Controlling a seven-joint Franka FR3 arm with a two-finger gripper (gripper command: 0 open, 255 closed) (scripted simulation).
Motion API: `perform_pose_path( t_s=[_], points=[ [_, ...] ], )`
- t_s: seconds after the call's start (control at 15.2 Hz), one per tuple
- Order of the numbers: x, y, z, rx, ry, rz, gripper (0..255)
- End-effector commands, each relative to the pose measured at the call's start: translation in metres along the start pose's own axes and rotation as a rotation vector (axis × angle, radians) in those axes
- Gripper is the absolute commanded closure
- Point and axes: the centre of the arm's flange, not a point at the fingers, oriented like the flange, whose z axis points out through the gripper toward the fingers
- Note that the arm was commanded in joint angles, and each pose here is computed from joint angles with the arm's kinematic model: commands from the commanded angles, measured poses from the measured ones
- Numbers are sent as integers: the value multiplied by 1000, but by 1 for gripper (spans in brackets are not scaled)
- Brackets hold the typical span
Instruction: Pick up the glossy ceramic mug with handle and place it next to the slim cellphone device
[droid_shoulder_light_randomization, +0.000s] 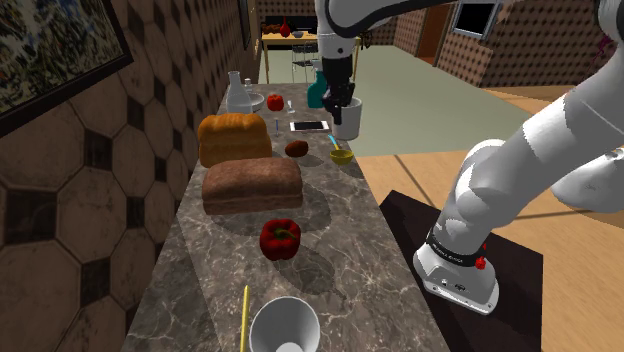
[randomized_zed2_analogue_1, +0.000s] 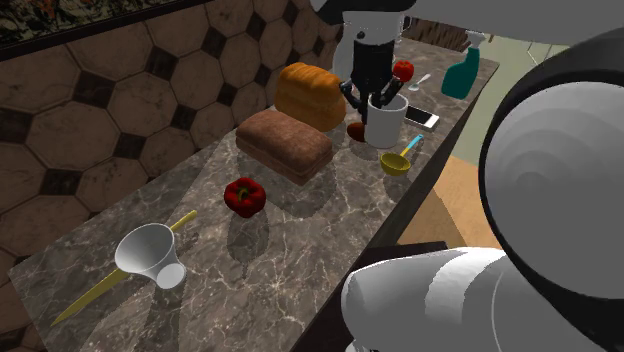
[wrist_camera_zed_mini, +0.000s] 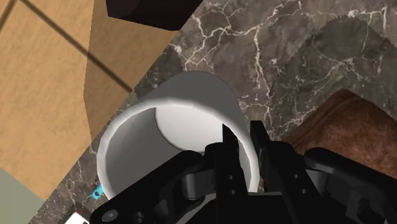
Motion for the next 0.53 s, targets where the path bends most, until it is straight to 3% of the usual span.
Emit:
perform_pose_path(
  t_s=[0.0,0.46],
  points=[
    [17,16,-3,0,0,0,255],
    [90,73,-7,0,0,0,255]
  ],
)
